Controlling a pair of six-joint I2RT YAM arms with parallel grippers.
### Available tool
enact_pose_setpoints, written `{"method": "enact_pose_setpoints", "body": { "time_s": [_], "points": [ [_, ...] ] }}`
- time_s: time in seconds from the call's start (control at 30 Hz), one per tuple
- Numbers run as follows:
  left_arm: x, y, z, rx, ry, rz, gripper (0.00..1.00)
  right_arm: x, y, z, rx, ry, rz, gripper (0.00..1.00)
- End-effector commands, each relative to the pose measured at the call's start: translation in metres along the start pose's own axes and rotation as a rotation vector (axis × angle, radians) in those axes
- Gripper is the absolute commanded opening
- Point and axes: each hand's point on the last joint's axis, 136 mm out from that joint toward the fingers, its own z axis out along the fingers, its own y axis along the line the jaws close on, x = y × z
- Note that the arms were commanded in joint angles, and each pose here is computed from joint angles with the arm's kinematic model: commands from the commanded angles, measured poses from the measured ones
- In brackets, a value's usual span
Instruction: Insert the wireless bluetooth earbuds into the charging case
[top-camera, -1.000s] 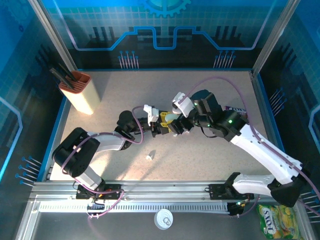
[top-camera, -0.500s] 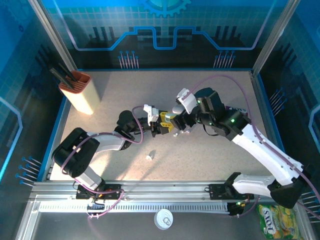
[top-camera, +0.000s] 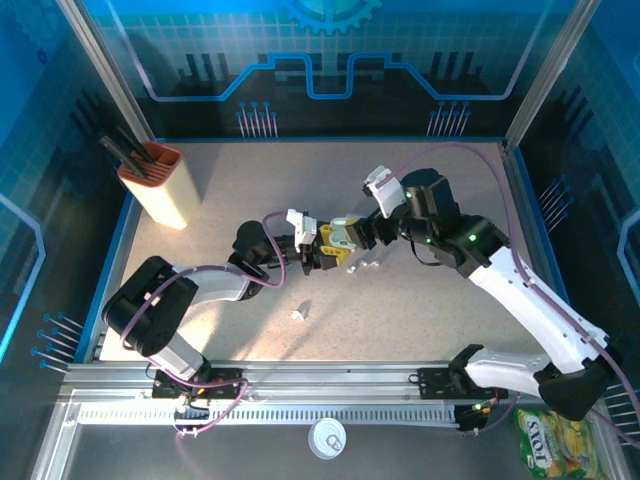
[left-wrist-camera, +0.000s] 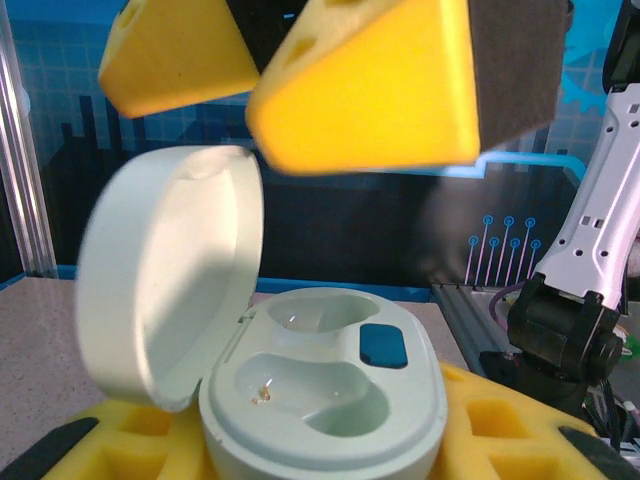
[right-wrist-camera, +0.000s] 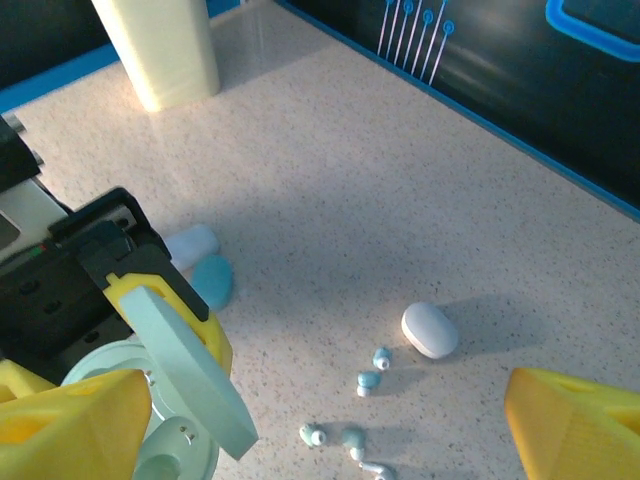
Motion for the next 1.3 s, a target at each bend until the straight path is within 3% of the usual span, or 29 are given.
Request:
{"method": "enact_pose_setpoints", "body": {
  "time_s": [0.0, 0.2, 0.37, 0.63, 0.83, 0.97, 1.27],
  "points": [
    [-0.01, -0.006, -0.004, 0.016, -0.03, 0.029, 0.37, -0.016, 0.002, -0.023, -0.055, -0.107, 0.067, 0.92],
    [-0.01, 0.008, -0.019, -0.045, -0.043, 0.029, 0.37, 0.001, -0.011, -0.033, -0.08, -0.132, 0.29, 0.89],
    [-0.014, 0.018, -0.035, -0.1, -0.05, 0.038, 0.37, 0.061, -0.035, -0.005, -0.009, 0.005, 0.604, 0.84],
    [-0.022, 0.027, -0.056, -0.163, -0.064, 0.044, 0.38, 0.137, -0.026, 0.059, -0.023, 0.216, 0.828, 0.75],
    [-0.022, 0.024, -0.06, -0.179, -0.067, 0.04, 0.38, 0.165, -0.016, 0.102, -0.025, 0.313, 0.867, 0.64],
    [-0.022, 0.023, -0.063, -0.186, -0.067, 0.045, 0.38, 0.184, -0.01, 0.126, 0.016, 0.401, 0.829, 0.62],
    [-0.021, 0.02, -0.069, -0.192, -0.055, 0.04, 0.38, 0.186, -0.023, 0.162, -0.039, 0.466, 0.787, 0.62]
  ]
}}
